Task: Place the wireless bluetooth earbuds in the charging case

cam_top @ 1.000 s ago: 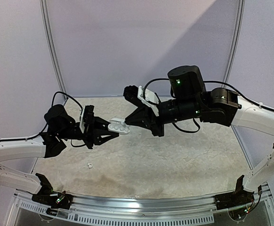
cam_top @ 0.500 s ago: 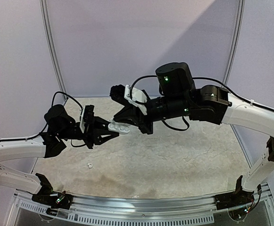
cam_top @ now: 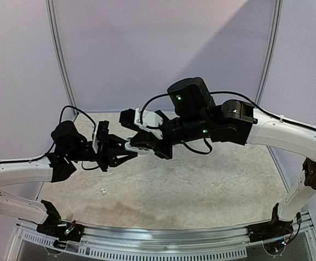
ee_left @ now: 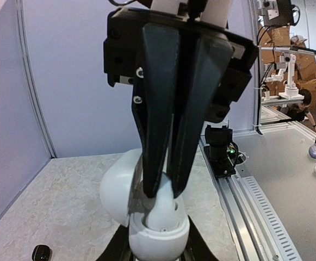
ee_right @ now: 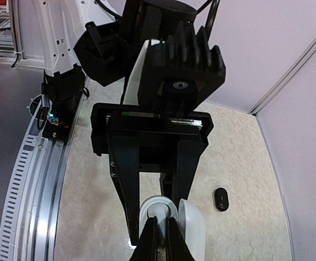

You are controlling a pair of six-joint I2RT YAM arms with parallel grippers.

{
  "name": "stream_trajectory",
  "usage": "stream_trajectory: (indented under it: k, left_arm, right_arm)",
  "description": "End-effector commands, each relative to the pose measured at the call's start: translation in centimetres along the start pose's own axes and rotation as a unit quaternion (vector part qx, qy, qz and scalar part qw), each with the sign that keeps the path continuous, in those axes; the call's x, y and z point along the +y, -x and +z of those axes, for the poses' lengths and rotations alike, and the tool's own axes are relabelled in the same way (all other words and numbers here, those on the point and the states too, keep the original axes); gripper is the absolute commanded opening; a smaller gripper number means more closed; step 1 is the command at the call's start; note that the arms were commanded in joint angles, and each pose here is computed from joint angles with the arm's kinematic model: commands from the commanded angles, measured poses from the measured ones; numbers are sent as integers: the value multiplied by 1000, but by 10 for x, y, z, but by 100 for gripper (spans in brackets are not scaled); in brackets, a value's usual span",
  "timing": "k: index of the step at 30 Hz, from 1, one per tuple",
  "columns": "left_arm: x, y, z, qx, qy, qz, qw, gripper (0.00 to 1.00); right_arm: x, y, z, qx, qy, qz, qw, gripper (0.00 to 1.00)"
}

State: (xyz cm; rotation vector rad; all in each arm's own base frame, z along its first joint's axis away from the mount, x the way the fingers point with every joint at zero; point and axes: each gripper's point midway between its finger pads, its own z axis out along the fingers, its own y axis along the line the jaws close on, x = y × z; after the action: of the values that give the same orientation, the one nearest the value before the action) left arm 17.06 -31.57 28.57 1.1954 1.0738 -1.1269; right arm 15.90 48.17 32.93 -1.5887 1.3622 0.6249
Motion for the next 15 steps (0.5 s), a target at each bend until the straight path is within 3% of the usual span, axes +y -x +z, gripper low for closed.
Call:
stream_trajectory:
  k: [1,4,9,15]
  left_arm:
    - [-2,10,0,-11,2,-4,1000,0]
    - [-1,10,0,-11,4,-3,1000,0]
    - [-1,12,0,-13,4,-1,1000,0]
    - [2,10,0,-7,13,-20,1000,0]
  right_arm:
    - [4,-26,11,55,-1,3,998,0]
    - [2,-31,12,66,-6,4,998,1]
    - [4,-39,20,79,-3,8,997,15]
    - [3,-34,14,73,-6,19,997,24]
